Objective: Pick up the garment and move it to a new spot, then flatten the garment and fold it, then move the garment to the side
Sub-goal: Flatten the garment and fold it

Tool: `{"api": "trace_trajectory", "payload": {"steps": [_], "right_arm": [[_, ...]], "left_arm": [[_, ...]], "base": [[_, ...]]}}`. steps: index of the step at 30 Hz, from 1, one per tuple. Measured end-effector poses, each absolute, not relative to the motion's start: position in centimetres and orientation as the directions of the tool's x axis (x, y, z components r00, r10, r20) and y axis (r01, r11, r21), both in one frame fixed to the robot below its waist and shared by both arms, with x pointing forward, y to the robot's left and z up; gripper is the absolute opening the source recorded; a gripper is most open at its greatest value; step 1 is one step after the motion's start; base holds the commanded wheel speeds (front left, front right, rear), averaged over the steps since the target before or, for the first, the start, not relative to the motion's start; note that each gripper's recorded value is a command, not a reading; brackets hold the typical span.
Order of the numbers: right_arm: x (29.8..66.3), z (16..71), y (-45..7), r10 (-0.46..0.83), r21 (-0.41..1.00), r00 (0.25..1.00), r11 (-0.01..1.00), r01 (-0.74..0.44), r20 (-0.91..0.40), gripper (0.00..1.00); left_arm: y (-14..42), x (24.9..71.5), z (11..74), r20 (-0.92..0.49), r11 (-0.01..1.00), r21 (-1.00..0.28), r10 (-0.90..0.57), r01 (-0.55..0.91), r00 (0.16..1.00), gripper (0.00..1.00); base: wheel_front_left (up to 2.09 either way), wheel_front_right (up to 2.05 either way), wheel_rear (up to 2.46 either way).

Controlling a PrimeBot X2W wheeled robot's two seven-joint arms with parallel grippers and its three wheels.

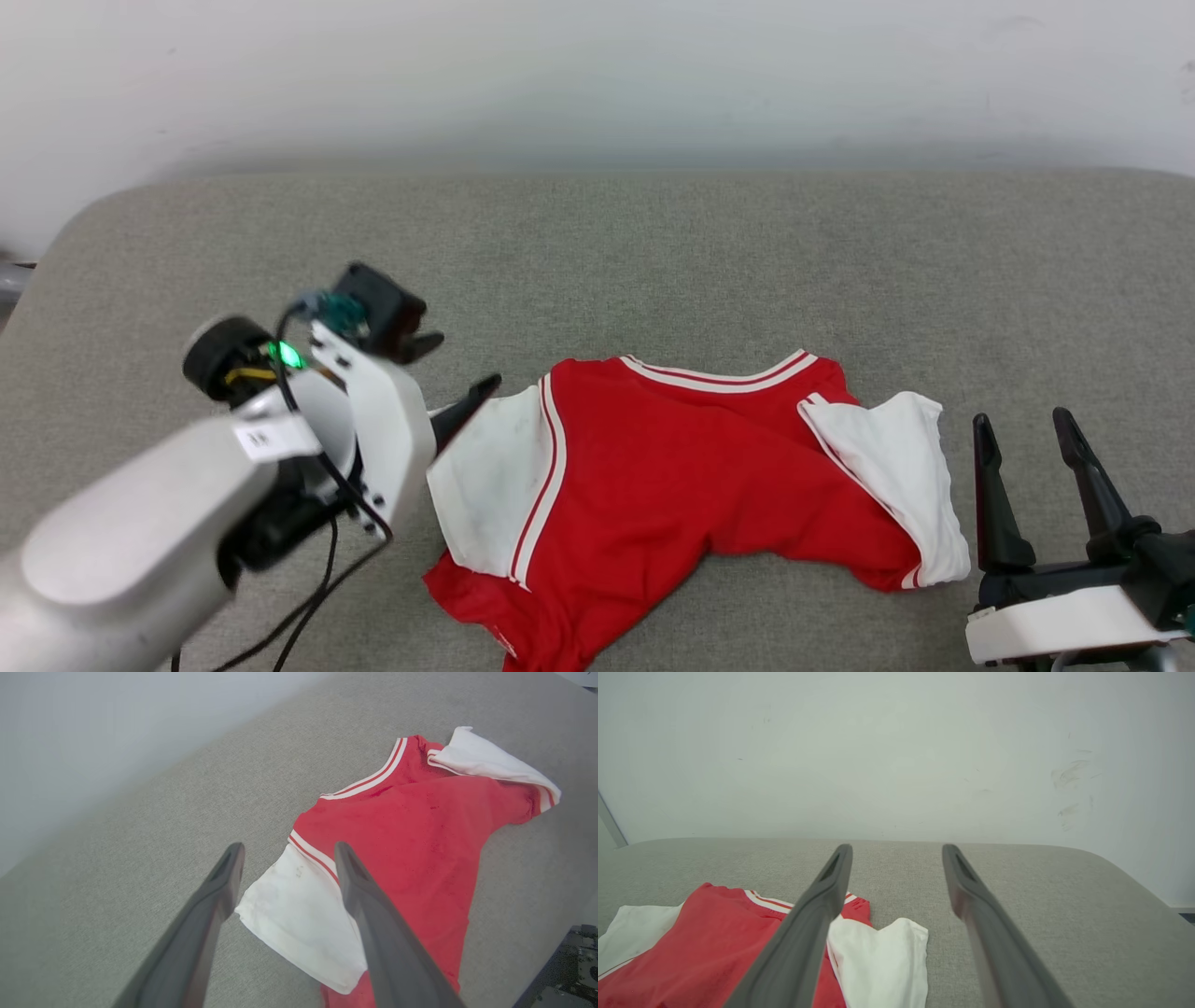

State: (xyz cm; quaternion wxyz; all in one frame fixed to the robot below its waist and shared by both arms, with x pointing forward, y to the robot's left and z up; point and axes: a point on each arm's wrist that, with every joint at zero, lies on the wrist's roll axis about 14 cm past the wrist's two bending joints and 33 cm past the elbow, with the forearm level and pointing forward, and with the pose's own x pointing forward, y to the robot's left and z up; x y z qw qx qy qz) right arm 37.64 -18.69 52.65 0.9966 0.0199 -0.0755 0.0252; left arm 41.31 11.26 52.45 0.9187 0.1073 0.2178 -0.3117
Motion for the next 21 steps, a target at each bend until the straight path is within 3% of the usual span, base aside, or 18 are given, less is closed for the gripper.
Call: {"api": "trace_trajectory", "payload": {"steps": [5,10,15,21], "right_arm": [[38.2,52.6,-18.7,0.048,0.035,0.987,0.998,-0.054,0.15,1.0],[38.5,52.0,-19.2,0.033,0.032,0.991,0.999,-0.037,0.134,1.0],[38.9,51.4,-19.7,0.019,0.031,0.993,0.999,-0.022,0.118,1.0],[39.5,50.8,-20.3,-0.001,0.03,0.995,1.0,-0.002,0.103,1.0]], "left_arm": [[13.3,45.0,54.7,-0.464,0.828,0.093,-0.456,0.553,0.76,1.0],[14.0,46.9,53.4,-0.555,0.847,0.042,-0.422,0.53,0.717,1.0],[14.1,47.4,49.7,-0.674,0.861,-0.064,-0.41,0.504,0.615,1.0],[14.8,47.2,44.8,-0.799,0.865,-0.091,-0.36,0.494,0.482,1.0]], "base": [[0.0,0.0,0.0],[0.0,0.0,0.0],[0.0,0.0,0.0],[0.0,0.0,0.0]]}}
